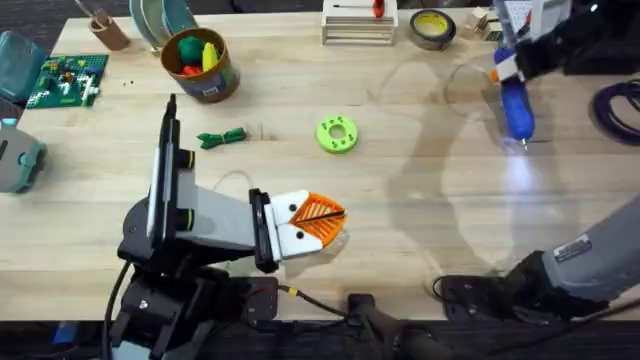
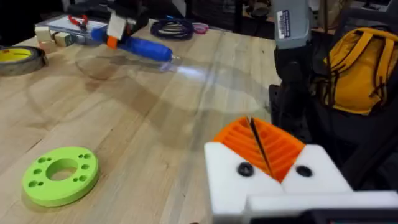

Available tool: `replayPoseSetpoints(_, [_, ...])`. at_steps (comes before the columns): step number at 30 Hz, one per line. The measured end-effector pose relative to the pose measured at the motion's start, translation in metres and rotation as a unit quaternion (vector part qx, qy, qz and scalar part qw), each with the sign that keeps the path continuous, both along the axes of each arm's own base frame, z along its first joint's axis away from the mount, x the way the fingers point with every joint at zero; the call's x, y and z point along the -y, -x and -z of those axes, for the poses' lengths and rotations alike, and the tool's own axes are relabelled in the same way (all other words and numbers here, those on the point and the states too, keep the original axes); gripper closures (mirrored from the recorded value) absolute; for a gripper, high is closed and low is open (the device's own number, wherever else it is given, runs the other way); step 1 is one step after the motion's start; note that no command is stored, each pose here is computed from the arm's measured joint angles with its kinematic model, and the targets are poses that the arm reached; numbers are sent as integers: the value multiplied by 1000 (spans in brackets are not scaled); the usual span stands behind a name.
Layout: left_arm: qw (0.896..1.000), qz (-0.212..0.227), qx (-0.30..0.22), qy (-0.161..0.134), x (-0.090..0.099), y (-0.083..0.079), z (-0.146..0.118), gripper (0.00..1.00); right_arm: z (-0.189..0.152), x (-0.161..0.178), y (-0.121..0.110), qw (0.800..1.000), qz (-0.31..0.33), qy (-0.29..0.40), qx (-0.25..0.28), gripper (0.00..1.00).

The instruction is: Pick up the gripper from the table and insert it into the empty holder that is missing its gripper. Then pick up a screw, insert it into the mounting hole, and use the screwdriver to tighten it. Finally, clean up the table by picking up the vegetable and placing it into the bucket.

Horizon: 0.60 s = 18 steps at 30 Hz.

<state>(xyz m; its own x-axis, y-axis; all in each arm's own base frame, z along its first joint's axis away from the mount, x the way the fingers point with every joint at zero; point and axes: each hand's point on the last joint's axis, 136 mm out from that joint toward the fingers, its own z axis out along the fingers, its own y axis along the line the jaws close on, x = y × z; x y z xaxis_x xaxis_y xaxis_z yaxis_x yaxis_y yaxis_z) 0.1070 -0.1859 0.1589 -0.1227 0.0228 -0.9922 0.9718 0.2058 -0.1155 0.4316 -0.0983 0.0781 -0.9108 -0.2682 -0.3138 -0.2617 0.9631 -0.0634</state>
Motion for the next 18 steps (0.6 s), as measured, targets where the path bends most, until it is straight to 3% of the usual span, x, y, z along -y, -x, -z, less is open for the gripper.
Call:
replayPoseSetpoints(7, [1000,-2,1,0,0,-1,0,997,-93,-28,5,996,-14,15,92,986])
replayPoseSetpoints(18, [1000,-7,2,-1,-1,-2,0,997,-202,-45,63,980,43,-1,193,989])
